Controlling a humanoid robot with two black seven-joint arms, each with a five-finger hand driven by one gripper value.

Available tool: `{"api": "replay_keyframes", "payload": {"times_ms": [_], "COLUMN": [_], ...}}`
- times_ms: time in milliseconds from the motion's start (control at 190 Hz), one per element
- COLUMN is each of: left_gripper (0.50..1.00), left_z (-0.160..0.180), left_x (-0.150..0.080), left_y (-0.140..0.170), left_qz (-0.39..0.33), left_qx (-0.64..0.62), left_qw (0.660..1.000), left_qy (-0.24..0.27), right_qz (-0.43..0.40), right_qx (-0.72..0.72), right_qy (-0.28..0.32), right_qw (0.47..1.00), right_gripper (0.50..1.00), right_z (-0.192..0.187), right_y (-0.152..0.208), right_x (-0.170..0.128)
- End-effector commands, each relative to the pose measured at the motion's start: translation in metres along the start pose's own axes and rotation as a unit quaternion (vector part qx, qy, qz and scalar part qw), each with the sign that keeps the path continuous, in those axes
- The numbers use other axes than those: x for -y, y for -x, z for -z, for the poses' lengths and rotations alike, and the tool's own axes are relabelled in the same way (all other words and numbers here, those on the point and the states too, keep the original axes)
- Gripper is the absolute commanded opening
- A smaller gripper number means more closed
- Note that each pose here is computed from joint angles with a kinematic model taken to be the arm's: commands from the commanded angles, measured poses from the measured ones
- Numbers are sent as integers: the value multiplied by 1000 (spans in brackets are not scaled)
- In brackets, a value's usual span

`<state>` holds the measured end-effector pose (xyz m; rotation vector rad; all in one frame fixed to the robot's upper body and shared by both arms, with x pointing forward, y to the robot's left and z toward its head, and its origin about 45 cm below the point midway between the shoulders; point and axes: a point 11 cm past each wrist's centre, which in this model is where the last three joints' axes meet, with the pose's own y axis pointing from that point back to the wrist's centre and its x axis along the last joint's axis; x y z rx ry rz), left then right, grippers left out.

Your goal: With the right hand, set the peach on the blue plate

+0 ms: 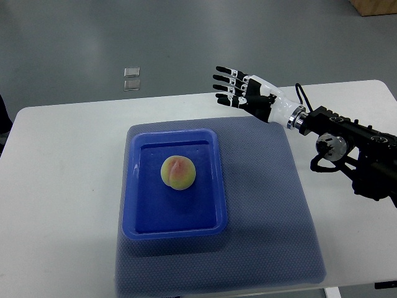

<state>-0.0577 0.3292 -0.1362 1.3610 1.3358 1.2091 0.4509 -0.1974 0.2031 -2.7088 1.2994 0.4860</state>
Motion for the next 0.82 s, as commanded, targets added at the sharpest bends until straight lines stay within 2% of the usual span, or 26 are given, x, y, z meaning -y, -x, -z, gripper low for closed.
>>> {"api": "replay_keyframes", "payload": {"times_ms": [0,147,352,814], "left_gripper": [1000,1000,1000,1000], "left_z": [0,0,0,0], "left_x": [0,0,0,0], "left_y": [0,0,0,0], "left_qz": [0,0,1,1], "left_qx": [0,0,-1,-1], "left_qw": [1000,1000,1000,1000], "left_qy": [1,1,1,1], "right_qz": [-31,-61,-73,-83], "right_qx": [61,128,142,141], "right_qy": [-5,1,9,-1], "right_qw": [998,990,987,987], "right_gripper": [930,930,930,930], "right_z": [-8,-29,-45,-41], "right_y": [-12,-22,-25,-30], "right_x": [-7,-21,-30,-32]}}
